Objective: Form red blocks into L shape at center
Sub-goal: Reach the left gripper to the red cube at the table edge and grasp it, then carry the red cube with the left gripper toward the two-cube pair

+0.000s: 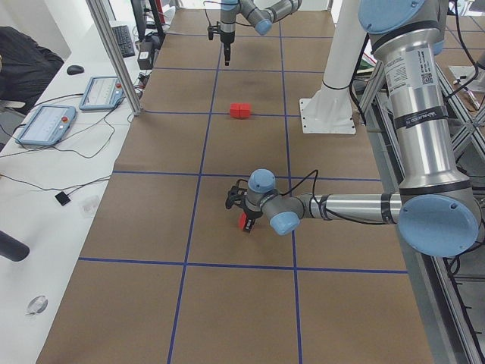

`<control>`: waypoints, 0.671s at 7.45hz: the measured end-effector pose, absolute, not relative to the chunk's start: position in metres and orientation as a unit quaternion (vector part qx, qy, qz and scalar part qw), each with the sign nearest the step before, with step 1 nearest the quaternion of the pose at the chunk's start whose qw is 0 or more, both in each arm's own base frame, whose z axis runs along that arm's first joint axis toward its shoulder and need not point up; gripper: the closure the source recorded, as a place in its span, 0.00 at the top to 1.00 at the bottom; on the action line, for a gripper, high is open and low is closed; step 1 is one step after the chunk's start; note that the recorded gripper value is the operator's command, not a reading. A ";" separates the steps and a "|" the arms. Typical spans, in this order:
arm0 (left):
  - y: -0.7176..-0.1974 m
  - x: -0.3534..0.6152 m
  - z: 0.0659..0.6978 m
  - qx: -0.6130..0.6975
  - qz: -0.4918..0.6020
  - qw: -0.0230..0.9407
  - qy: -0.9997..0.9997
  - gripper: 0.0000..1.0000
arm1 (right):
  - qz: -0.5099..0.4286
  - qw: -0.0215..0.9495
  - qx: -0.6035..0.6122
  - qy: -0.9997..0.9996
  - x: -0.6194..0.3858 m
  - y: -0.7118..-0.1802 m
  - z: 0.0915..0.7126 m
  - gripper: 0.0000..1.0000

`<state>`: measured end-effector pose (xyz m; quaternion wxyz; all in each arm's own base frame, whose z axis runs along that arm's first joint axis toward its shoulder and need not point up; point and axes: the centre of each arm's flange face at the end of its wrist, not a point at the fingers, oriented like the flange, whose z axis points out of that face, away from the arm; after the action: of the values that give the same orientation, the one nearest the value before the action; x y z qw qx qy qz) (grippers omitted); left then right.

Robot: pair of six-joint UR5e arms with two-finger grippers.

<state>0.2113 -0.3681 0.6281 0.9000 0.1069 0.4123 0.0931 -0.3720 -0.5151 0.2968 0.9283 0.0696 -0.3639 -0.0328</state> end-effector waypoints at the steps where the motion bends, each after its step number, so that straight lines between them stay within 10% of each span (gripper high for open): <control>1: -0.383 0.228 0.607 0.081 0.057 0.897 0.431 0.00 | -0.033 0.928 0.070 -0.364 -0.372 -0.515 0.297 0.99; 5: -0.476 0.306 0.473 -0.040 -0.190 0.869 0.456 0.00 | -0.030 0.928 0.068 -0.366 -0.368 -0.517 0.297 0.99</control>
<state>0.3064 -0.4762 0.4729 0.8686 -0.0396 0.4559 -0.1900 -0.3679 -0.5174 0.2972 0.9277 0.0676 -0.3660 -0.0304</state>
